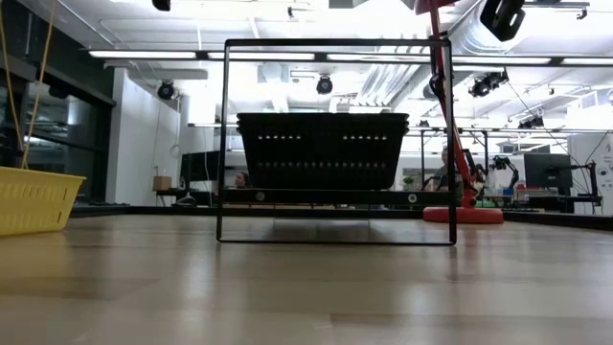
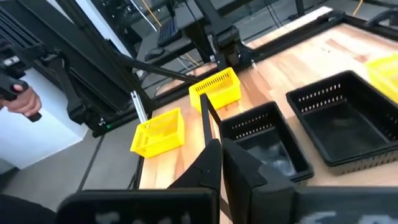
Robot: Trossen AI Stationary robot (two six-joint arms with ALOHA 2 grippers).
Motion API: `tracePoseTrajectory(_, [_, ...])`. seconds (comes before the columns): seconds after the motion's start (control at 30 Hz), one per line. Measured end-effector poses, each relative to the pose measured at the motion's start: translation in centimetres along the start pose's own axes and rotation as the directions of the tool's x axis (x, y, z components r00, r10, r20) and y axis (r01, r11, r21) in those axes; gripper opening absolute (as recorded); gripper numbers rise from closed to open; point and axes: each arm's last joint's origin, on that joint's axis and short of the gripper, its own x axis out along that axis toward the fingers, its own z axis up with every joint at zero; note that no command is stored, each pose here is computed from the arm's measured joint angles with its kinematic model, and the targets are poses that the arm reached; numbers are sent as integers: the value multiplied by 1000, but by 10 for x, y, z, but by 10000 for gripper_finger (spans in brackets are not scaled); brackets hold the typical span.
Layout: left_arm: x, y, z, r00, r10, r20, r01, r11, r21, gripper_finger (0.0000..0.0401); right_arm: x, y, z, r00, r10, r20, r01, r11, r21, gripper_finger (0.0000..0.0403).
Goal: Stack baskets on shelf by color
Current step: Stack the yellow bin on top of the yellow bin on the shelf
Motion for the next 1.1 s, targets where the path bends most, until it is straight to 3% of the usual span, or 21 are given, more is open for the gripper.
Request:
tracePoseTrajectory(0.27, [4, -10, 16, 985, -42, -170, 45, 999, 14, 177, -9, -1, 4, 999, -6, 42, 6, 1000, -8, 2])
tracePoseTrajectory(0.47, [4, -19, 18, 894, -81, -441, 111, 993, 43, 180, -9, -3, 1, 999, -44, 26, 44, 999, -19, 0])
tracePoseTrajectory(0.63, [-6, -26, 5, 745, -123, -655, 161, 987, -2, 180, -9, -5, -1, 998, -61, 2, 61, 997, -53, 0])
tracePoseTrajectory(0.8, [-22, -31, -19, 515, -105, -851, 124, 991, -48, 180, -9, -8, -5, 994, -108, -28, 106, 992, -68, 0])
tracePoseTrajectory(0.9, [-27, -36, -42, 393, -103, -914, 142, 989, -50, 180, -9, -9, -6, 993, -112, -35, 110, 991, -71, 0])
tracePoseTrajectory(1.0, [-32, -41, -66, 303, -137, -943, 215, 974, -73, 180, -9, -9, -6, 993, -112, -35, 110, 992, -66, 0])
tracePoseTrajectory(1.1, [-38, -43, -89, 229, -117, -966, 223, 973, -64, 180, -9, -8, -6, 993, -112, -34, 109, 992, -65, 0])
